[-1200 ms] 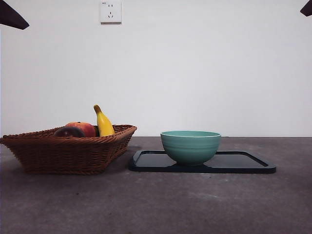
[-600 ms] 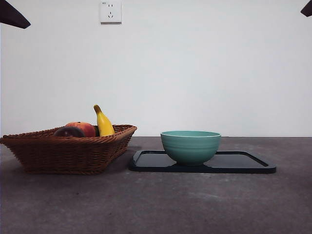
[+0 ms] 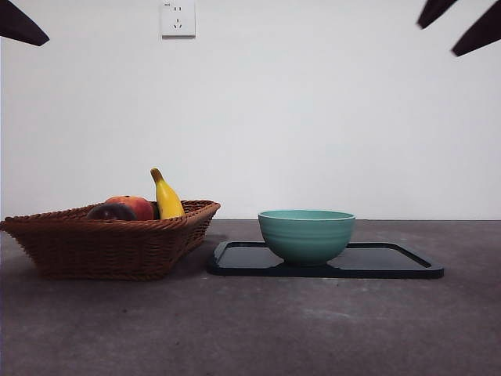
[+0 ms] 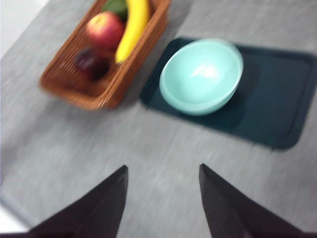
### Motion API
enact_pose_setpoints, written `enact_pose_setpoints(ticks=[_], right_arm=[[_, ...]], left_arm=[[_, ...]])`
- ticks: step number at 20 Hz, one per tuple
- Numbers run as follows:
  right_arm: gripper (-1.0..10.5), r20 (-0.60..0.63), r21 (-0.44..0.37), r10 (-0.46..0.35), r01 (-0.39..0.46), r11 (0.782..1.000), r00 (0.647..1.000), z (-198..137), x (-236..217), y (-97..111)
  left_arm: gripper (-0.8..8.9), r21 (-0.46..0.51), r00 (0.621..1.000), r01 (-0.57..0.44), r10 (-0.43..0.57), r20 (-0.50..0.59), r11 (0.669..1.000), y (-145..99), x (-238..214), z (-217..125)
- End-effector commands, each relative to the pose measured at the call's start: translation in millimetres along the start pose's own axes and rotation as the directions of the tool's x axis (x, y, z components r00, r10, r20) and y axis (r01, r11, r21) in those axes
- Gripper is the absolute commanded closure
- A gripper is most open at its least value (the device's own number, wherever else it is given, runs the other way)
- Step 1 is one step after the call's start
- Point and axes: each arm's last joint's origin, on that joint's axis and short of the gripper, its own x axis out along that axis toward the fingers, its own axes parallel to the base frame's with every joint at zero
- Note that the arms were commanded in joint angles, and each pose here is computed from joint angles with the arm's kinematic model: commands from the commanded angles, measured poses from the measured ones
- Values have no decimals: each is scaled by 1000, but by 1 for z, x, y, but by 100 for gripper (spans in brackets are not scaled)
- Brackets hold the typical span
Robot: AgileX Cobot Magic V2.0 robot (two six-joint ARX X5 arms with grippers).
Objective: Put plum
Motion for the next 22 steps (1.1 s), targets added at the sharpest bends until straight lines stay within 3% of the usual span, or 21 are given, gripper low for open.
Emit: enact_pose_setpoints(ticks=[1, 10, 22], right_arm=[[715, -9, 5, -30, 30, 1000, 1000, 27, 16, -3], [658, -180, 26, -124, 131, 991, 976, 91, 114, -41], [659, -316, 45, -137, 159, 986, 939, 69, 211, -79]], left_arm=[[441, 33, 1000, 4, -5, 17, 999, -2, -2, 5], [441, 33, 1000, 4, -5, 17, 999, -2, -2, 5], [441, 38, 1000, 3, -4, 23, 999, -1, -2, 6]])
